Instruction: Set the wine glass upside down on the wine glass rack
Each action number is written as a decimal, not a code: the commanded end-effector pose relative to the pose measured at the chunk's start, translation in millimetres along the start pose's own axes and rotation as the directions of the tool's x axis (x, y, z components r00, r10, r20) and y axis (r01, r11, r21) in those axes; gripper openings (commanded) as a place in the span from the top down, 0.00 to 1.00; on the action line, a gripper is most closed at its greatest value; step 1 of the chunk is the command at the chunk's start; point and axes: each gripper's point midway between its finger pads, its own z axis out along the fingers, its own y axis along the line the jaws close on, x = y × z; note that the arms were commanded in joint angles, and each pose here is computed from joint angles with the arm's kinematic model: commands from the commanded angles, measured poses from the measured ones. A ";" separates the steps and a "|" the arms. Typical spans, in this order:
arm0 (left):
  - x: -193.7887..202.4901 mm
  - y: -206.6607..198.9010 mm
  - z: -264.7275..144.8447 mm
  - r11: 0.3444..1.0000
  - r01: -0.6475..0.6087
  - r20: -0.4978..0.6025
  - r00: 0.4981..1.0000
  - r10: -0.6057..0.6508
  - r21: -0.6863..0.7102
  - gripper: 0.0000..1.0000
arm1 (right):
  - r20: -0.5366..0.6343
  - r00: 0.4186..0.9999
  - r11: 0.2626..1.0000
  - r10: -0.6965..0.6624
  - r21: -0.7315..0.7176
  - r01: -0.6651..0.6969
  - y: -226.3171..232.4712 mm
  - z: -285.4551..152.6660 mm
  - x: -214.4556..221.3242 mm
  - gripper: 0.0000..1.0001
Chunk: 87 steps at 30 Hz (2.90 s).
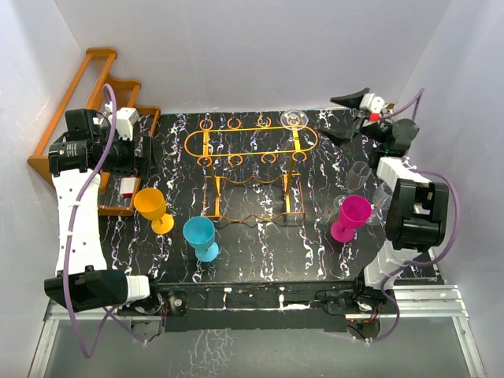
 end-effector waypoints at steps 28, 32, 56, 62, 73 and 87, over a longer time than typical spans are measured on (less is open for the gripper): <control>71.6 68.6 52.2 0.982 -0.056 -0.316 0.949 -0.004 -0.181 0.45 | 0.297 0.865 0.474 0.404 0.741 -0.475 -23.8 -60.9 -178.1 0.02; 78.2 67.0 59.2 0.985 -0.039 -0.318 0.948 -0.017 -0.168 0.47 | 0.284 0.871 0.510 0.400 0.721 -0.469 -18.4 -51.6 -178.6 0.02; -144.6 -57.8 -211.1 0.771 -0.328 0.657 0.404 0.637 -0.546 1.00 | 0.376 0.774 0.579 0.510 0.515 -0.632 10.4 -13.7 -242.8 0.02; -133.7 -141.6 -249.1 0.758 -0.437 0.872 -0.174 0.458 -0.485 1.00 | 0.440 0.630 0.633 0.640 0.163 -0.757 41.0 13.5 -280.7 0.02; -146.2 -151.4 -255.9 0.762 -0.481 0.876 -0.423 0.232 -0.434 1.00 | 0.398 0.432 0.540 0.809 -0.216 -0.813 69.1 120.1 -336.7 0.22; -147.2 -159.1 -232.0 0.745 -0.519 0.875 -0.451 0.179 -0.420 1.00 | 0.598 0.200 0.511 0.776 -0.410 -0.755 98.7 217.5 -365.3 0.42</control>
